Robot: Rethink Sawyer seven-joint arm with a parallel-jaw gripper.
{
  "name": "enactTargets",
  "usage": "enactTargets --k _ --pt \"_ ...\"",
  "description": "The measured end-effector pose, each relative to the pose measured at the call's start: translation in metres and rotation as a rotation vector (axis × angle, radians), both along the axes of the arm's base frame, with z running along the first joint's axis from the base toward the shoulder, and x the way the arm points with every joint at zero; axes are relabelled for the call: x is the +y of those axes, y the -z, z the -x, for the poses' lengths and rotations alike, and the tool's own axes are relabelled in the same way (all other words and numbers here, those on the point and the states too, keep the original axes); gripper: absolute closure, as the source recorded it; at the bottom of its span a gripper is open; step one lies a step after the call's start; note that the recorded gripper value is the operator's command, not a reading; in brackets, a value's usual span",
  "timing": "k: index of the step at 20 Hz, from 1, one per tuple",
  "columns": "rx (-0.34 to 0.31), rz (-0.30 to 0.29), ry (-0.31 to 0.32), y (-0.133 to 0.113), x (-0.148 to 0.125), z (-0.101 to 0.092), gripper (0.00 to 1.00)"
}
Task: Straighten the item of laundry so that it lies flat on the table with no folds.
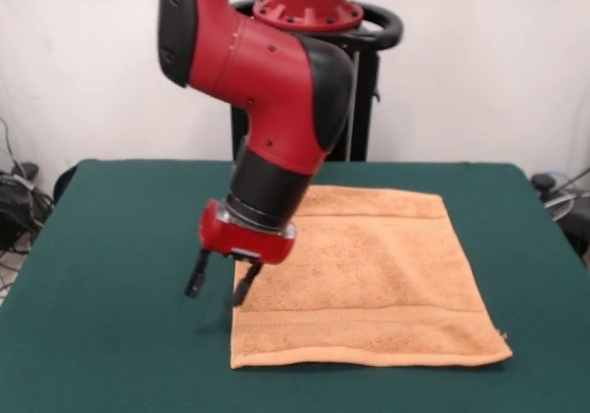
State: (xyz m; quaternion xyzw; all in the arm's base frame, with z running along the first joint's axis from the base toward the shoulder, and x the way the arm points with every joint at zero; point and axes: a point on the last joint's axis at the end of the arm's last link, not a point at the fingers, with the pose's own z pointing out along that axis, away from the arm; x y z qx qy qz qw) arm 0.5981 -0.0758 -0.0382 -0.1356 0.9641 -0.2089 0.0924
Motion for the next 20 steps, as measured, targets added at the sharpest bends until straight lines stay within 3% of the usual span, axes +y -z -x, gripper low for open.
enactTargets --k 7,9,14,20 --pt "-0.023 -0.06 0.087 -0.014 -0.031 -0.004 0.0" --pt "-0.021 -0.122 0.157 -0.031 -0.041 -0.003 0.0" --pt "0.01 -0.225 0.261 -0.07 -0.052 0.004 0.0" --pt "0.021 -0.298 0.301 -0.102 -0.053 0.006 0.0"
